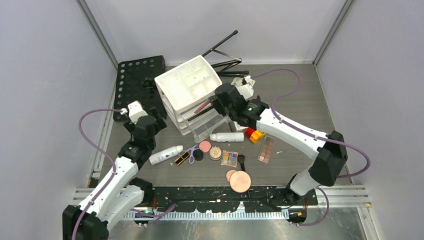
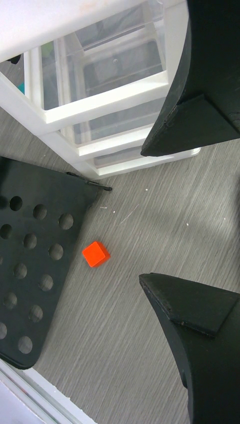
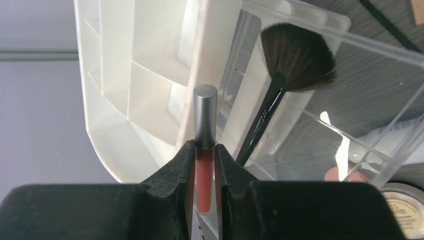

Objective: Organize the makeup
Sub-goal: Place the makeup tool in the drawer.

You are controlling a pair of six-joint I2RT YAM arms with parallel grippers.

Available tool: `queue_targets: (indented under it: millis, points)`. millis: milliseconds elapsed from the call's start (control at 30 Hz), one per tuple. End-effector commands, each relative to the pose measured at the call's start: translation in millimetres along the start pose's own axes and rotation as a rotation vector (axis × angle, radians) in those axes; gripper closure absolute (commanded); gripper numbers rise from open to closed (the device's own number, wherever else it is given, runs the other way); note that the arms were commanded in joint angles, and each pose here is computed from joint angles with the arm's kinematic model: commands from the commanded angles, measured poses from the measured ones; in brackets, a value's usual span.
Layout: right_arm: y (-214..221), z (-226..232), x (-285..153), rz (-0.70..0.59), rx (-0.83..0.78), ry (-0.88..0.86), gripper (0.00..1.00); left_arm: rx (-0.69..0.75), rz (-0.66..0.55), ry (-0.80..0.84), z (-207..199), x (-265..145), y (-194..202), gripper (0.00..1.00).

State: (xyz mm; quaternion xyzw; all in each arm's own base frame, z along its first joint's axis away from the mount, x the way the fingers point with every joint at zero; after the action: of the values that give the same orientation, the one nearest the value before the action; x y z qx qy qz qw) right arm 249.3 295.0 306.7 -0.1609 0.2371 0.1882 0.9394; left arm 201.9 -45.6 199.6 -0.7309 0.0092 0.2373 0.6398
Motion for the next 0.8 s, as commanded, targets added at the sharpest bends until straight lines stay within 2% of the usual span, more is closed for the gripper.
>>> queue_targets:
  millis: [0,233,600,700,767]
  points:
    - [3,29,-3,-0.089,0.199,-0.093,1.0,-0.053,-0.065,0.009,-4,-1,-16,0.11]
    - [17,17,14,-0.055,0.243,-0.047,1.0,-0.055,-0.065,0.011,-4,-1,-16,0.11]
    - [29,0,27,-0.04,0.216,0.007,1.0,-0.057,-0.065,0.012,-4,-1,-16,0.11]
    - [32,0,30,-0.03,0.203,0.007,0.98,-0.055,-0.065,0.012,-4,-1,-16,0.11]
    - [35,0,34,-0.015,0.193,0.01,0.91,-0.056,-0.064,0.013,-4,-1,-16,0.11]
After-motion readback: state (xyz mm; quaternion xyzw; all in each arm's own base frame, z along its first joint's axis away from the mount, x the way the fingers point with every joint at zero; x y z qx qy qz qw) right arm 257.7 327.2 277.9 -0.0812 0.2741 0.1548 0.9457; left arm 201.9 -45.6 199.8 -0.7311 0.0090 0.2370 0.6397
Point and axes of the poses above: each gripper's point midway between its finger pads, its own x axis out along the fingers, its own z axis along the line the jaws close on, y = z × x, the point moved 10 cm from there along -x, back along the fingers, and after that the axes turned 10 degrees about x, right-handed, at the moved point
